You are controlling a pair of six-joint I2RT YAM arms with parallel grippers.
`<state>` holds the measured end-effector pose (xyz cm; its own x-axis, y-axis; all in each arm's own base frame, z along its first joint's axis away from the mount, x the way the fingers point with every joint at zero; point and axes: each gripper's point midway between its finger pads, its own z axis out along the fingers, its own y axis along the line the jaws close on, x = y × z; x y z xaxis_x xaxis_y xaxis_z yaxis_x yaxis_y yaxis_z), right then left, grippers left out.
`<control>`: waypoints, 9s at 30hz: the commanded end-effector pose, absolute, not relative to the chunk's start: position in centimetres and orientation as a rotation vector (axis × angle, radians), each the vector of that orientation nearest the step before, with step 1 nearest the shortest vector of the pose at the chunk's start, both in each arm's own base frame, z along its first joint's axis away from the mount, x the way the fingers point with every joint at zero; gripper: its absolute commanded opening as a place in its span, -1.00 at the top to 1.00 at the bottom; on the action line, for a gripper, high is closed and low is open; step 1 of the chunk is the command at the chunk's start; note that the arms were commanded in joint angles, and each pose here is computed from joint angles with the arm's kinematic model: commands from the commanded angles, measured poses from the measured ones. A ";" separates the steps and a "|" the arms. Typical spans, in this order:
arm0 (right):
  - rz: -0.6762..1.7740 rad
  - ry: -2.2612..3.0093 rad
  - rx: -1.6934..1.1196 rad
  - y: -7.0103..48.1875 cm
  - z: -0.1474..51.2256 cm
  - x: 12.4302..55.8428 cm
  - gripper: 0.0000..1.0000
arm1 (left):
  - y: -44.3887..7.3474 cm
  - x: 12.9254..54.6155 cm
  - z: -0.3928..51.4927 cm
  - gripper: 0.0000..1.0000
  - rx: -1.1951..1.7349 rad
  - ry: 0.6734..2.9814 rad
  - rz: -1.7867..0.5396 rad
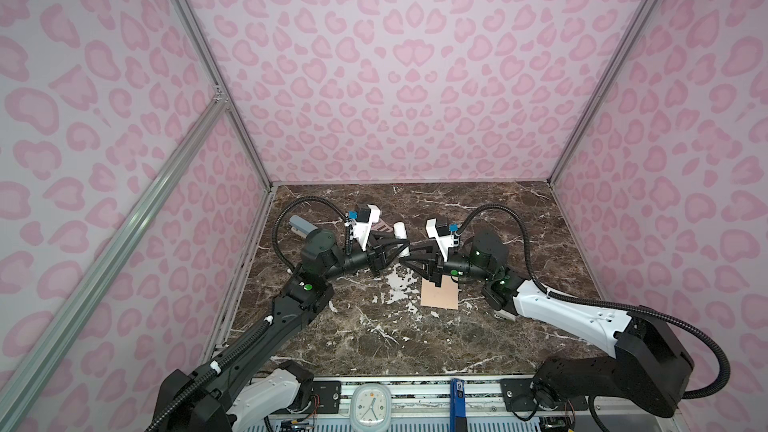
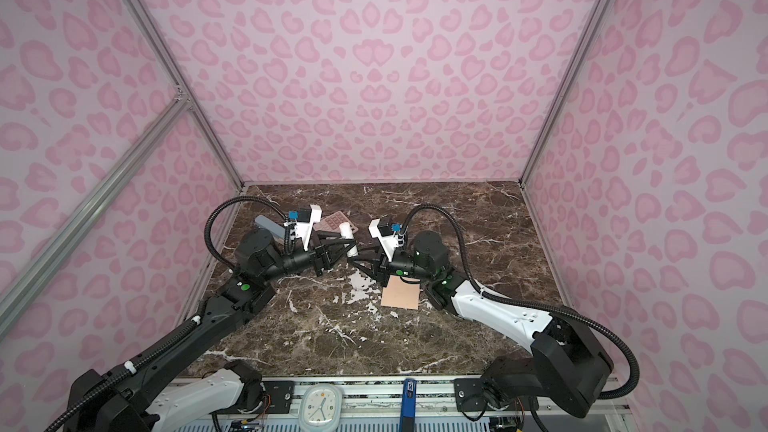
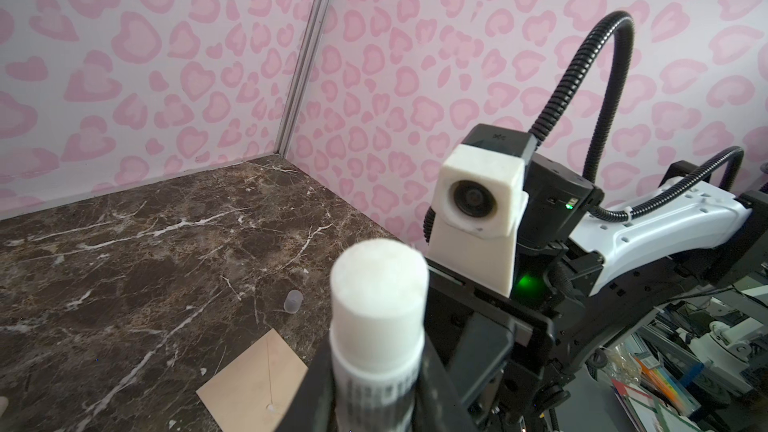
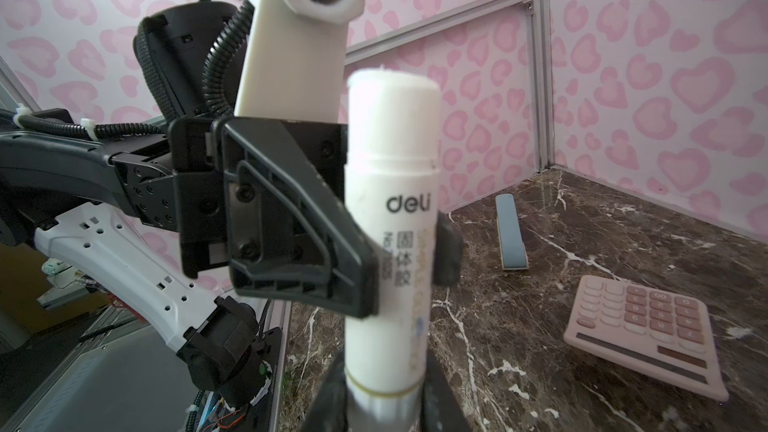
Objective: Place the letter into the envelope and seal it
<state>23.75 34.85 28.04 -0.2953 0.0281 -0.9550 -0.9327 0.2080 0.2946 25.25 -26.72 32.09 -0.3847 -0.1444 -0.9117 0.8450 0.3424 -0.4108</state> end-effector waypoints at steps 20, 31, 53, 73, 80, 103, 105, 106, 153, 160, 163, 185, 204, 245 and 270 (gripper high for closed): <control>0.496 1.508 -0.734 35.7 29.2 24.7 0.59 | -25.5 30.2 29.8 0.91 0.255 1.686 -0.872; 0.341 1.519 -0.700 37.0 28.2 24.4 0.50 | -24.1 31.1 29.5 0.91 0.118 1.662 -0.754; 0.919 1.493 -0.873 32.1 27.9 22.9 -0.04 | -22.9 29.2 33.3 0.91 0.391 1.571 -0.979; 1.222 1.433 -0.830 34.0 29.3 24.5 -0.03 | -27.1 25.5 33.7 0.92 0.669 1.408 -1.275; 1.232 1.427 -0.856 34.5 29.4 24.5 0.16 | -27.4 25.5 33.6 0.91 0.669 1.409 -1.279; 1.201 1.464 -0.952 34.3 27.8 23.5 0.37 | -27.2 25.8 33.4 0.91 0.648 1.427 -1.251; 1.198 1.460 -0.949 34.3 28.0 23.6 0.42 | -27.2 25.9 33.3 0.91 0.648 1.429 -1.255; 1.198 1.458 -0.947 34.3 28.1 23.6 0.45 | -27.3 25.9 33.3 0.91 0.648 1.431 -1.257; 0.356 1.578 -0.606 36.9 27.1 22.4 0.22 | -26.3 30.9 28.8 0.92 0.185 1.565 -0.815; 0.400 1.595 -0.651 35.4 26.4 22.4 0.08 | -25.4 30.6 30.3 0.92 0.195 1.545 -0.769; 0.436 1.600 -0.670 34.2 26.3 22.6 0.06 | -24.9 30.4 31.1 0.92 0.201 1.536 -0.752; 1.046 1.462 -0.790 31.2 29.5 22.9 0.10 | -24.4 27.0 36.4 0.92 0.379 1.367 -1.095; 1.437 1.282 -0.747 33.2 33.9 22.8 0.24 | -27.1 23.6 38.4 0.92 0.562 1.149 -1.445; 1.252 1.429 -0.708 33.6 33.0 25.0 0.54 | -26.7 24.7 35.6 0.92 0.510 1.247 -1.341; 0.469 1.491 -0.669 33.8 32.3 24.5 0.53 | -25.6 27.0 32.8 0.92 0.364 1.401 -0.993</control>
<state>23.71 34.43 30.13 -0.0473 -0.1181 -0.9919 -0.7427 0.6681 -0.0441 25.16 -26.82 34.64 -0.1413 -0.3798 -0.9142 0.8340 0.4519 -0.3167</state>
